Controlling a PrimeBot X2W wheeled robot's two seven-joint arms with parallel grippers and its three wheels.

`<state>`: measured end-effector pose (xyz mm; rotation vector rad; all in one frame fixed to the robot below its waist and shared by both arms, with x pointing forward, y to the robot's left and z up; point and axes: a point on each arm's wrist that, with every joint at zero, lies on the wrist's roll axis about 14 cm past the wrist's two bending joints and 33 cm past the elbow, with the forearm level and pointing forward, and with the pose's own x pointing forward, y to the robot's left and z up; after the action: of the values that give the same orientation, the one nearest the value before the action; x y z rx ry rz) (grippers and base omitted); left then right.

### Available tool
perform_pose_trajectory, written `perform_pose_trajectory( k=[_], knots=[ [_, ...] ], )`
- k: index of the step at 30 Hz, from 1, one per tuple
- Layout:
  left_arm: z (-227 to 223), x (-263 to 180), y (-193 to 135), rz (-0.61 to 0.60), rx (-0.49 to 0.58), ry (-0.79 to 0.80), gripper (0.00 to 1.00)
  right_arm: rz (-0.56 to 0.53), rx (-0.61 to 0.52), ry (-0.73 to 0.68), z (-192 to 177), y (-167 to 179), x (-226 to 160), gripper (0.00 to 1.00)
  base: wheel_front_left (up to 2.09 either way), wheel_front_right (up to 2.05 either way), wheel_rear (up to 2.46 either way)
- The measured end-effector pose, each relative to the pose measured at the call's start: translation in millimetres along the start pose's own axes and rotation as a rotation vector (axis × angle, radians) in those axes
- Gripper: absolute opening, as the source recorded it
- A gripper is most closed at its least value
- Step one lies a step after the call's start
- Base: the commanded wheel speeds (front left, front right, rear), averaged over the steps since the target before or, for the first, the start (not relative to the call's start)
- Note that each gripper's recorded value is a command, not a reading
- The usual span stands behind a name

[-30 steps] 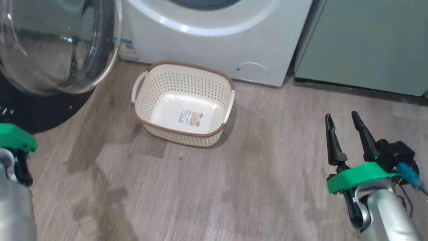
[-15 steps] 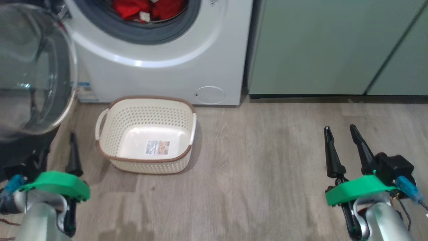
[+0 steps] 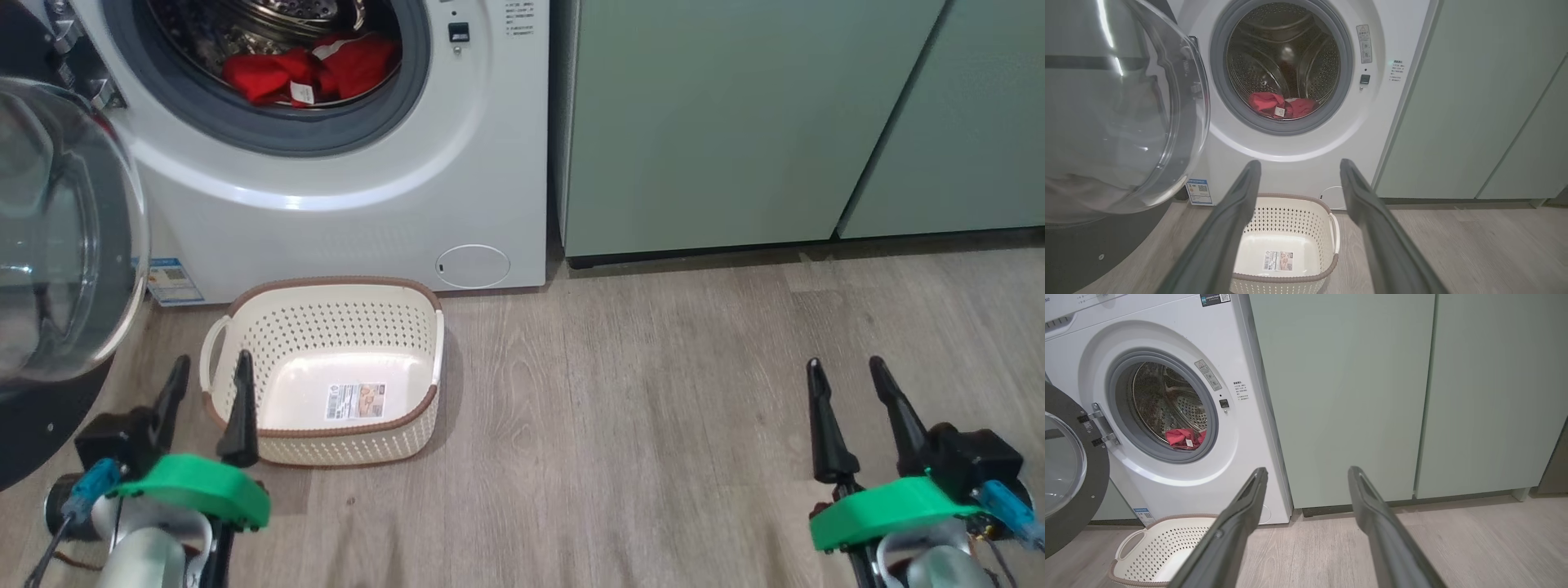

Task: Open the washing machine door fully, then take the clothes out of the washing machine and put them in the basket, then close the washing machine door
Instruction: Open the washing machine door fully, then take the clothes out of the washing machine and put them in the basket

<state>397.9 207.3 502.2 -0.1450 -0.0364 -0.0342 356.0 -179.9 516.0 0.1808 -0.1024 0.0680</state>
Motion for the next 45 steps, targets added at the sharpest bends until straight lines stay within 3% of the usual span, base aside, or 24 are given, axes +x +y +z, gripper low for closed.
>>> perform_pose_trajectory(
  k=[23, 45],
  knots=[
    [-6, -9, 7, 0.042, -0.013, 0.009, 1.0, -0.016, 0.008, -0.006, 1, -2, 5, 1.0, 0.13, -0.13, 0.0],
    [-16, -5, 3, 0.037, -0.031, 0.039, 1.0, -0.021, 0.017, 0.012, -6, -2, 6, 1.0, 1.94, -1.94, 0.0]
  ],
)
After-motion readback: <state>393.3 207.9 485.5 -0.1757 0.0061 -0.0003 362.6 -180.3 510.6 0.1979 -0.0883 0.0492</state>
